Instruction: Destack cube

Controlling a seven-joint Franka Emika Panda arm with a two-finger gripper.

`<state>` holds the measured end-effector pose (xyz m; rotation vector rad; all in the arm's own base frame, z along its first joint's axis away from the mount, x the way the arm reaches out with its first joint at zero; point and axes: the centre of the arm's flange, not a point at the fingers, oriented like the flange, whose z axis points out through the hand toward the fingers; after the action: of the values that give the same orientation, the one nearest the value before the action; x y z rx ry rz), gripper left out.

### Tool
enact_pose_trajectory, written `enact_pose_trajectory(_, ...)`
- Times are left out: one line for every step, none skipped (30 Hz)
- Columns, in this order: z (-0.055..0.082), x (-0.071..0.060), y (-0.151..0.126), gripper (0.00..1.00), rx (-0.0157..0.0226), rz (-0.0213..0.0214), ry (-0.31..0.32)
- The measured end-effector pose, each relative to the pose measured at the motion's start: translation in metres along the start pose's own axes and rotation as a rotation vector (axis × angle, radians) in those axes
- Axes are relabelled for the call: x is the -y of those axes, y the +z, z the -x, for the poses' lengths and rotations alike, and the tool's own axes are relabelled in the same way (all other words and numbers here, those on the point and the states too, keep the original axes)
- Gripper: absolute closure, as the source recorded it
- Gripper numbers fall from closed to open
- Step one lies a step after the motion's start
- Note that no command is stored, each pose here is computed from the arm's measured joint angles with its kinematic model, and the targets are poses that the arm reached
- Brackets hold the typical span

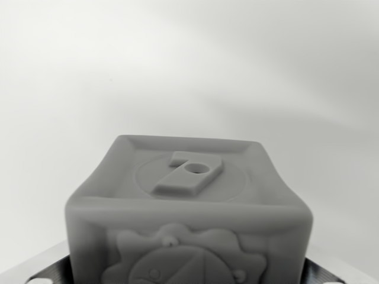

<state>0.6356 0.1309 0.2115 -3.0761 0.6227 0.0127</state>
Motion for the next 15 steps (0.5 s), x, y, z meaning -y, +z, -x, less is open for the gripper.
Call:
enact_pose_trajectory(0.000,0.000,0.003,1.00,-0.0004,-0.0001,0.000)
enact_pose_trajectory(0.000,0.000,0.006,1.00,-0.0005,-0.0001,0.000)
enact_pose_trajectory(0.000,0.000,0.009,1.00,-0.0005,0.0000,0.000)
enact_pose_trajectory(0.000,0.000,0.012,1.00,-0.0010,-0.0002,0.000)
enact_pose_trajectory(0.000,0.000,0.013,1.00,-0.0013,-0.0003,0.000)
enact_pose_trajectory(0.000,0.000,0.016,1.00,-0.0018,-0.0004,0.000)
enact_pose_trajectory(0.000,0.000,0.019,1.00,-0.0017,-0.0001,0.000)
enact_pose_trajectory(0.000,0.000,0.023,1.00,-0.0016,0.0000,0.000)
enact_pose_trajectory(0.000,0.000,0.026,1.00,-0.0012,0.0003,0.000)
enact_pose_trajectory(0.000,0.000,0.029,1.00,-0.0008,0.0004,0.000)
enact_pose_trajectory(0.000,0.000,0.032,1.00,-0.0005,0.0006,0.000)
enact_pose_trajectory(0.000,0.000,0.035,1.00,-0.0005,0.0006,0.000)
enact_pose_trajectory(0.000,0.000,0.037,1.00,-0.0007,0.0006,0.000)
enact_pose_trajectory(0.000,0.000,0.040,1.00,-0.0010,0.0004,0.000)
enact_pose_trajectory(0.000,0.000,0.042,1.00,-0.0012,0.0004,0.000)
